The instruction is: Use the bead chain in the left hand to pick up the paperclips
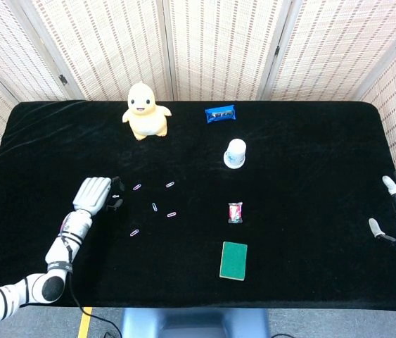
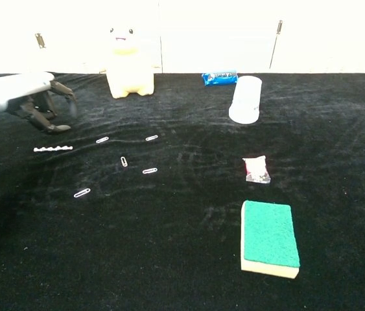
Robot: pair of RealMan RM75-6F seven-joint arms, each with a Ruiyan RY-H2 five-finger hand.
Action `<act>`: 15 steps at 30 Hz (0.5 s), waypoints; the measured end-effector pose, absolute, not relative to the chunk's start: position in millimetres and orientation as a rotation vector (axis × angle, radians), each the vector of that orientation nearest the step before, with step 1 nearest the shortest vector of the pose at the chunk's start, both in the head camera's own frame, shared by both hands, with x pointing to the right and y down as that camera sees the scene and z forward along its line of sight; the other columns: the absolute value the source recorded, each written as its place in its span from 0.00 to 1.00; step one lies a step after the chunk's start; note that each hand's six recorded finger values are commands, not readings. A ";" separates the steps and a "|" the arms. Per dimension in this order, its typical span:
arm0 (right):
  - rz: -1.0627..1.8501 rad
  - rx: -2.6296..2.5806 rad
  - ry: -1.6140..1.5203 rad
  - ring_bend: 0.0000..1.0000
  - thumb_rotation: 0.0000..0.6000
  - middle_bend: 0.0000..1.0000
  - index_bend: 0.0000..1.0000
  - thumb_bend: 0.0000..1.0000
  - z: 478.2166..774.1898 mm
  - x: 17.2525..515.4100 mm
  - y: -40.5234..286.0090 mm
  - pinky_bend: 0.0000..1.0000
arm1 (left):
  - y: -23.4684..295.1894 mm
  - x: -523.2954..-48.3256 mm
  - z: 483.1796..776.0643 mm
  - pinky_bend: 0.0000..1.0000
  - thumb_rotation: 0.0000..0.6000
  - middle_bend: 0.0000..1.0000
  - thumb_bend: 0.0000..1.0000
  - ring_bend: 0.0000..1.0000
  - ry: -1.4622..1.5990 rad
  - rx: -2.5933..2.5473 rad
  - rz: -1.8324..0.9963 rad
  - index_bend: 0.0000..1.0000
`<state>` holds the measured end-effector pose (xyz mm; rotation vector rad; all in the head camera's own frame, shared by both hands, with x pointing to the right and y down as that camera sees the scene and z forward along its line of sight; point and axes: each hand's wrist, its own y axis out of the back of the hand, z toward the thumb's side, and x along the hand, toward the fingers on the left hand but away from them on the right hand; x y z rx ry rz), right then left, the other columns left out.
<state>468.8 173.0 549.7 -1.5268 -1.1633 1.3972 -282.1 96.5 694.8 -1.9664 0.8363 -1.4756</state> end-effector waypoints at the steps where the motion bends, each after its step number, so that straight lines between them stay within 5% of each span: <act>1: 1.395 -1.522 -1.167 0.02 1.00 0.00 0.03 0.35 548.8 469.3 172.8 0.00 | 95.6 -281.1 696.9 1.00 1.00 1.00 0.42 1.00 0.833 -1.960 -1.479 0.46; 15: 1.442 -1.442 -1.209 0.03 1.00 0.02 0.05 0.35 549.9 481.5 168.2 0.00 | 87.5 -277.5 739.1 1.00 1.00 1.00 0.42 1.00 0.717 -1.901 -1.563 0.45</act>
